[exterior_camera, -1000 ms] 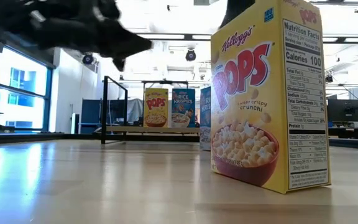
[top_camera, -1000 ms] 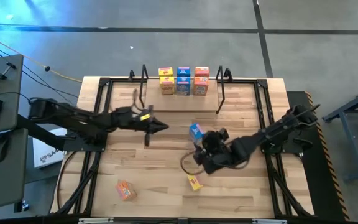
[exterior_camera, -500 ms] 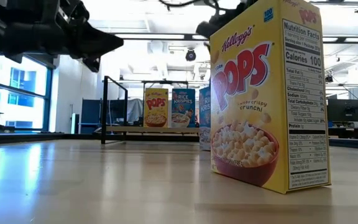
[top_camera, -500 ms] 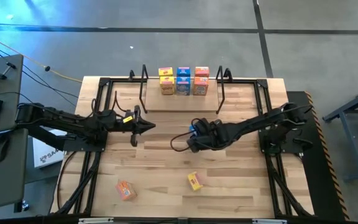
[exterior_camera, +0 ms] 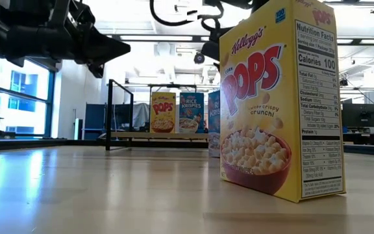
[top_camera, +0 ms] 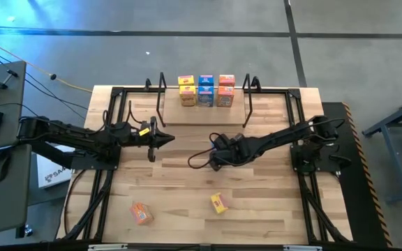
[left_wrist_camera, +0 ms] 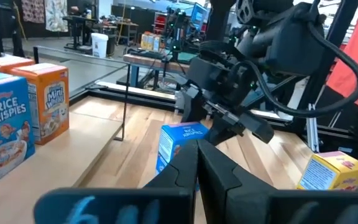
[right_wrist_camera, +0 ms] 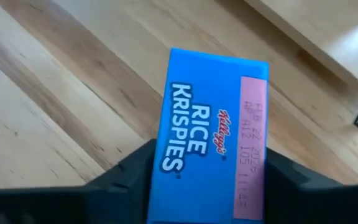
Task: Stack cereal on shelf
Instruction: Put the blue cereal box on the shelf aligned with the other blue cereal boxes
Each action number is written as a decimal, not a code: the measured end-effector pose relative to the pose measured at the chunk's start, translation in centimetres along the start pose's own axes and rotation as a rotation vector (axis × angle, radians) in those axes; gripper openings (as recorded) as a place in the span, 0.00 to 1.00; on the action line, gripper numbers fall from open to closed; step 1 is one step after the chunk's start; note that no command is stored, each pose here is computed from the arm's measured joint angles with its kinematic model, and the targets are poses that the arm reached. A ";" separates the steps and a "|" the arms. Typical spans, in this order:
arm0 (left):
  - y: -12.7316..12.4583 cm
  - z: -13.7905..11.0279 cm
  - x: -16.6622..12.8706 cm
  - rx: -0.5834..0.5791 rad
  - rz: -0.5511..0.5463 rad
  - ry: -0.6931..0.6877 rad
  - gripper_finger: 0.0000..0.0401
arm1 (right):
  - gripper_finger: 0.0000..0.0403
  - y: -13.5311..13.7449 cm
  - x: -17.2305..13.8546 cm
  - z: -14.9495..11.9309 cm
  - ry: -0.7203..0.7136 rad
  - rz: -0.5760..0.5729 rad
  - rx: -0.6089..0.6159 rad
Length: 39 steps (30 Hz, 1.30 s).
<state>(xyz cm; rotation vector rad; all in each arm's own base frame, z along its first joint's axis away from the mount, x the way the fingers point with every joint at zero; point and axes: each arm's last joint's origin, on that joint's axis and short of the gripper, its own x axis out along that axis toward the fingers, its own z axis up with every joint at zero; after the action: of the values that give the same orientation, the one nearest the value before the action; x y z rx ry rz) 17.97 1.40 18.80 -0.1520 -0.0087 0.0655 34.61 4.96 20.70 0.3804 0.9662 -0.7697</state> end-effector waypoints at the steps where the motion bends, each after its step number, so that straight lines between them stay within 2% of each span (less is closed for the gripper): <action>1: 0.0 0.0 0.0 -0.003 0.000 0.004 0.00 | 0.42 0.0 0.0 0.0 -0.003 0.004 -0.013; 5: 0.0 -0.1 0.0 -0.011 -0.001 0.008 0.00 | 0.34 0.2 -0.2 0.2 0.001 0.030 -0.100; 9: 0.0 -0.2 0.0 -0.011 -0.003 0.019 0.00 | 0.37 0.9 -1.8 1.8 -0.032 0.079 -0.235; 14: 0.0 -0.2 0.0 -0.011 -0.003 0.018 0.00 | 0.41 0.7 -4.4 6.3 -0.114 0.124 -0.466; 17: 0.0 -0.2 0.0 -0.003 -0.004 0.017 0.00 | 0.42 -0.8 -5.3 9.7 -0.155 0.154 -0.571; 20: 0.0 -0.2 0.0 -0.001 -0.004 0.017 0.00 | 0.42 -3.3 -4.6 12.5 -0.153 0.194 -0.661; 27: 0.0 -0.1 0.0 0.023 0.000 0.011 0.00 | 0.42 -8.3 -1.4 15.7 -0.145 0.258 -0.725; 30: 0.0 -0.1 0.0 0.016 0.000 0.011 0.00 | 0.42 -9.1 -0.5 16.3 -0.179 0.300 -0.731; 39: 0.0 -0.1 0.0 0.016 0.007 0.010 0.00 | 0.42 -10.3 1.9 16.4 -0.203 0.304 -0.753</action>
<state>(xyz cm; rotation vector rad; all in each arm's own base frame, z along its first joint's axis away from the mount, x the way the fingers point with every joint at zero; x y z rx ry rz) 17.97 1.43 18.69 -0.1367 0.0028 0.0721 37.40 -12.73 28.24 -0.2049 0.9083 -0.1306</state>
